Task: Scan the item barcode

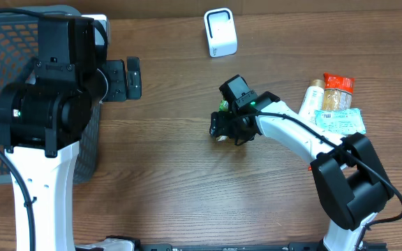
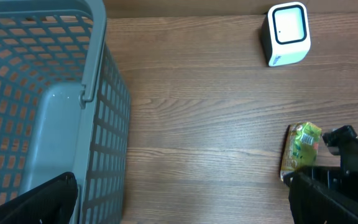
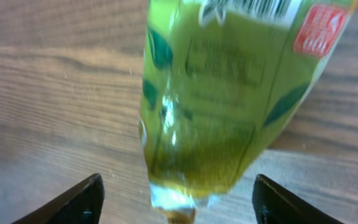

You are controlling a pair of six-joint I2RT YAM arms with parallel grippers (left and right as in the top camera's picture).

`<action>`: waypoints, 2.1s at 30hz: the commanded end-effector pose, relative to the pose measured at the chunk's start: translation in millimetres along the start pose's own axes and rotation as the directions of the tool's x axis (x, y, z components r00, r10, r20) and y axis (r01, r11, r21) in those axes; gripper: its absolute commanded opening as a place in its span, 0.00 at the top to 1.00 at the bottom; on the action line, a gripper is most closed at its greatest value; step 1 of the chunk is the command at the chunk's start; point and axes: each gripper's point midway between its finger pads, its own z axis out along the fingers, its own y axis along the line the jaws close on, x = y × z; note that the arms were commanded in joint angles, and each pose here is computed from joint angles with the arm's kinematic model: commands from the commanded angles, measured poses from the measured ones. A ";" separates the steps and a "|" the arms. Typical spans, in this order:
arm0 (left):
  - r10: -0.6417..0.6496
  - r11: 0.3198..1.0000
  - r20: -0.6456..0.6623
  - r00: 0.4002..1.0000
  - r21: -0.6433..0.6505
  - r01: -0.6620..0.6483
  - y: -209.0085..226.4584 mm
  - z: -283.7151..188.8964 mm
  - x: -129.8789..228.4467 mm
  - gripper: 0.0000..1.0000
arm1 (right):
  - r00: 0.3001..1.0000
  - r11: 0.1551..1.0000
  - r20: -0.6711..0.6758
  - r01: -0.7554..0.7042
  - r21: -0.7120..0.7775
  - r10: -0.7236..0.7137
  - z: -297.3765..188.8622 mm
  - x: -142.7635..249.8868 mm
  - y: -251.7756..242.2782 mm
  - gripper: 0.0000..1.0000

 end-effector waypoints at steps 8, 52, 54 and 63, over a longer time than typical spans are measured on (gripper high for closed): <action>0.013 1.000 0.002 1.000 0.002 -0.013 -2.0 0.1 -0.9 0.01 | 0.997 0.996 0.010 -0.072 0.046 0.071 27.5 -9.4 -9.9 0.60; 0.013 1.000 0.002 1.000 0.003 -0.013 -2.1 0.1 -0.9 0.00 | 0.887 0.839 -0.176 0.461 0.289 -0.427 -32.4 52.3 39.9 0.36; 0.013 1.000 0.002 1.000 0.003 -0.013 -2.1 0.1 -0.9 0.00 | 0.909 0.864 -0.137 0.416 0.282 -0.393 -44.3 38.7 35.3 0.35; 0.013 1.000 0.002 1.000 0.002 -0.013 -2.0 0.3 -0.9 0.00 | 0.922 0.889 -0.154 0.384 0.247 -0.356 -41.9 19.9 -1.1 0.21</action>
